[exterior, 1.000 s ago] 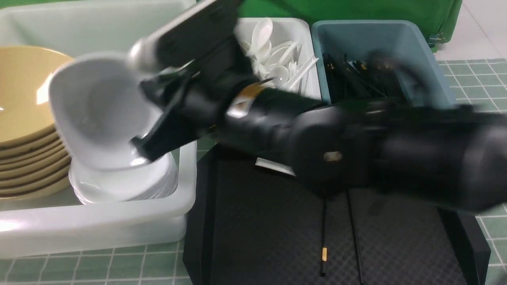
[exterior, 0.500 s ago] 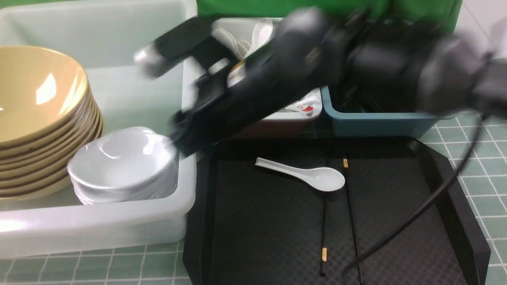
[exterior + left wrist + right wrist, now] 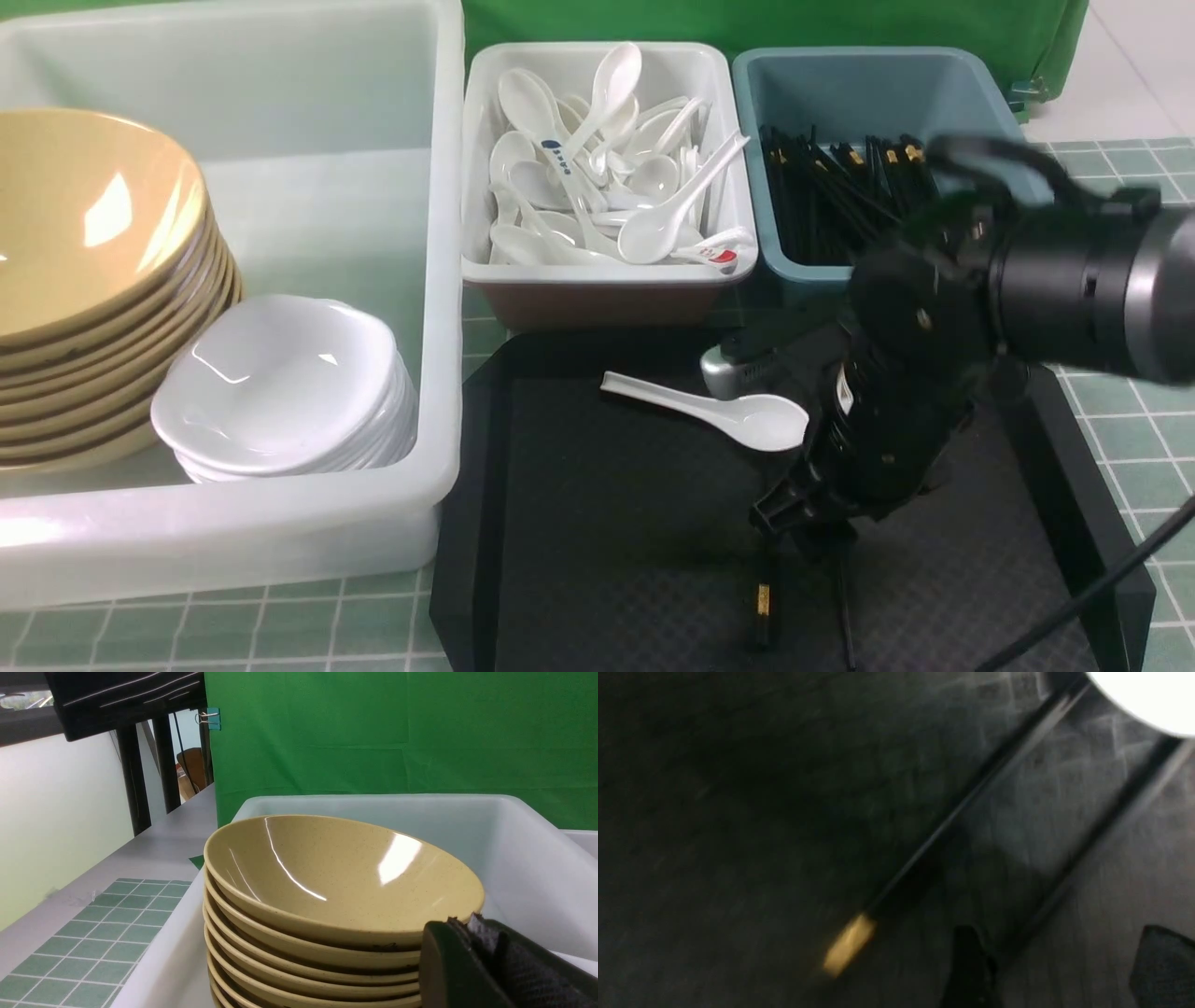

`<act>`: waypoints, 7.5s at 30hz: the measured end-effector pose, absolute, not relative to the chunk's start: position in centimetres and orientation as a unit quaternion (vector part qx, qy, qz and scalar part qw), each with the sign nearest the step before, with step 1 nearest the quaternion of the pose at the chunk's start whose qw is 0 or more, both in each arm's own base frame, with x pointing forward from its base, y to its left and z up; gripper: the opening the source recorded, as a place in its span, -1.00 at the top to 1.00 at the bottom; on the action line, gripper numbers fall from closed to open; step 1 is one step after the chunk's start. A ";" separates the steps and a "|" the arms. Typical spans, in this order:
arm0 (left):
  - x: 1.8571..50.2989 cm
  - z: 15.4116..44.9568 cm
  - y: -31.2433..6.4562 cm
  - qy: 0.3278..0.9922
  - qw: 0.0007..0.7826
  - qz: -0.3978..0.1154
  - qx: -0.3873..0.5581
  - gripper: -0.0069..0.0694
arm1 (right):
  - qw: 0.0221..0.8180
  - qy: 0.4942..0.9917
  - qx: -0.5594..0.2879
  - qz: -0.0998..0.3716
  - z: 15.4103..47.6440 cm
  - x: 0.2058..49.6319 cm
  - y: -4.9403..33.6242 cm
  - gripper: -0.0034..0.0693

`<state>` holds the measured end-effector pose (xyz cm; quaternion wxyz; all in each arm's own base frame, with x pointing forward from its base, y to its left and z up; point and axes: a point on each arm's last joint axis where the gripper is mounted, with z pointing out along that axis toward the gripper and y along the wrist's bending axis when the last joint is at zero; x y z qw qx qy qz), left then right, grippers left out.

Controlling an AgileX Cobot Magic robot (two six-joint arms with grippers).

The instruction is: On blue table put chopsticks spoon bowls plates into blue grey white boxes.

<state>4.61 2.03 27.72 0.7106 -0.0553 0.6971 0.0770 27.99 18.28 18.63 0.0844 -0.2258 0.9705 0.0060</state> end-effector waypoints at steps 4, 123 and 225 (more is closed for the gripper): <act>4.6 27.7 2.0 0.697 0.711 0.077 -0.055 0.81 | 0.083 0.973 -0.215 0.006 17.0 28.6 18.0 -0.10; 4.6 27.8 1.9 0.693 0.716 0.069 -0.053 0.81 | 0.230 0.926 -0.283 0.097 16.9 31.6 30.2 -0.17; 4.6 27.9 2.0 0.689 0.718 0.087 -0.042 0.81 | 0.617 0.787 0.005 -0.014 17.6 5.4 -0.2 0.77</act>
